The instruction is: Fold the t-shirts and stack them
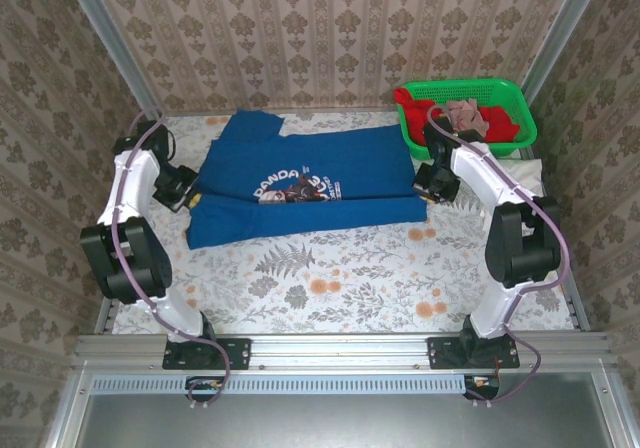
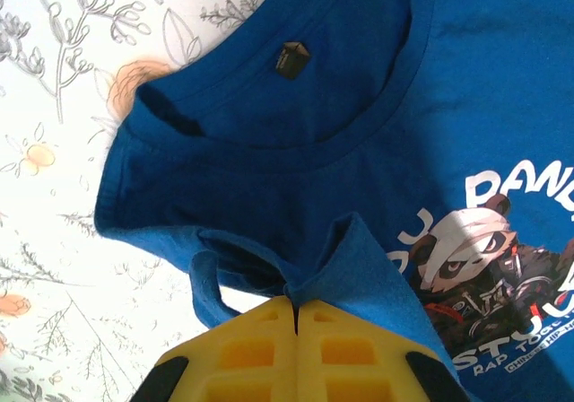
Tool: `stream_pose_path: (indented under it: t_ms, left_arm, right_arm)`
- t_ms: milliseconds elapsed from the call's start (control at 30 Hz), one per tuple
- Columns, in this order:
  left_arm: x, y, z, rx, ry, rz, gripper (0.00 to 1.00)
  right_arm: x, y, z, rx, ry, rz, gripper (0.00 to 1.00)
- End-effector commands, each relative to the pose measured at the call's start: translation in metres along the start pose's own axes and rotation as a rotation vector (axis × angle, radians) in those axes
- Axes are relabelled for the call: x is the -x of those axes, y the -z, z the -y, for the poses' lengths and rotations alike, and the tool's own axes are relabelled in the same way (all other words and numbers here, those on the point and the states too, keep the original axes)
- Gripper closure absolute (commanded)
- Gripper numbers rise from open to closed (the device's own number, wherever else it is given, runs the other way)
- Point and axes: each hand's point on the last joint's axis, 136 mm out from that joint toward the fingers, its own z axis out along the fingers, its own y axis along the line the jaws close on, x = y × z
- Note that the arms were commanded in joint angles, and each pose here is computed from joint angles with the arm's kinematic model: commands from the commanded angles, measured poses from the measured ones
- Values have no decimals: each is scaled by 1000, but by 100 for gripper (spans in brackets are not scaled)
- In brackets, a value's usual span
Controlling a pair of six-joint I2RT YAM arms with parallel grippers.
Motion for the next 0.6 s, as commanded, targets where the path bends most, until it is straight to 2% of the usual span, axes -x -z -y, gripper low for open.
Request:
stream_pose_path:
  t_ms: [0,567]
  left_arm:
    - [12,0,9,-11,-51,21,100]
    - [49,-29,37,4,-98,46,100]
  right_arm:
    - [12,-1,9,-59,20,8,100]
    - [37,-29,-1,-99,70,4,100]
